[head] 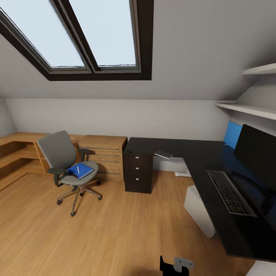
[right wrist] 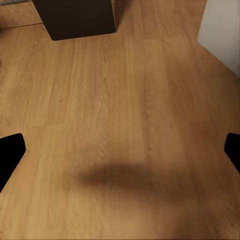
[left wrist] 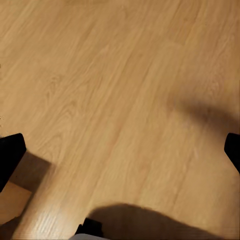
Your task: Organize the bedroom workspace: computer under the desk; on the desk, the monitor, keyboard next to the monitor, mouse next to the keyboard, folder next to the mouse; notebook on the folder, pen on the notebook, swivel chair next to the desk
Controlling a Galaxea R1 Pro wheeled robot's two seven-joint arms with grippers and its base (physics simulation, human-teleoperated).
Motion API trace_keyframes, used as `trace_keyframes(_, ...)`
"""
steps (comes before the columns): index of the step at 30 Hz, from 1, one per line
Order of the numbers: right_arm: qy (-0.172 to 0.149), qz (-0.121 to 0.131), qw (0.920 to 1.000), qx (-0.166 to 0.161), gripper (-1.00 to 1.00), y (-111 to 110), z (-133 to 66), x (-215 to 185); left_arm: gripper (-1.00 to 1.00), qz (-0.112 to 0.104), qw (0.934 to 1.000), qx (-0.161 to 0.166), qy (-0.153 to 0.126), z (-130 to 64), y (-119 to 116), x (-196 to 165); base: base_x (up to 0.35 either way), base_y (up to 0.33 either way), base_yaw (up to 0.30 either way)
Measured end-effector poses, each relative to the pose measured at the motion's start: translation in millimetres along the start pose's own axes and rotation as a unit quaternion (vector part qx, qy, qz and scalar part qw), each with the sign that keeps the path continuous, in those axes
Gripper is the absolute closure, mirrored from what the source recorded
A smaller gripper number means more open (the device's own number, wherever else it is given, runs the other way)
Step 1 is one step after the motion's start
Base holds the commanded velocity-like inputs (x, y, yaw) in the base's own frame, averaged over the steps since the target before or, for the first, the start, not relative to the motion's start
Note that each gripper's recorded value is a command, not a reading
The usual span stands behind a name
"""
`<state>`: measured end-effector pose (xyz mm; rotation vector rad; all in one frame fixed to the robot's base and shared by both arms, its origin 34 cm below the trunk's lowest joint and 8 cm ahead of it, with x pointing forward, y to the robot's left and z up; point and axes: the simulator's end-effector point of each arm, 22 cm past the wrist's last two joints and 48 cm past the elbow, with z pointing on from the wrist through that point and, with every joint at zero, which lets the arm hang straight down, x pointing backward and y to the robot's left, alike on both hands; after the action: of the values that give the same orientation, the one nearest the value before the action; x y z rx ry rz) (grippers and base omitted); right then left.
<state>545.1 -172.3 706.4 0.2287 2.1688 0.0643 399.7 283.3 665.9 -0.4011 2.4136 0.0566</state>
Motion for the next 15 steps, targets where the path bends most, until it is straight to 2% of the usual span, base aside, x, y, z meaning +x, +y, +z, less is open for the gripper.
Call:
trace_keyframes(6,-0.001,0.000,1.0000,0.000,-1.00,-0.8,0.2,-0.5,-1.00,0.000,1.0000,0.000,0.000,0.0,0.0,0.0,0.269,0.239,0.000)
trace_keyframes(15,-0.004,0.000,1.0000,0.001,-1.00,-0.8,0.0,-3.1,-1.00,0.001,1.0000,0.002,0.000,-0.3,-2.1,-0.1,0.324,0.015,0.221)
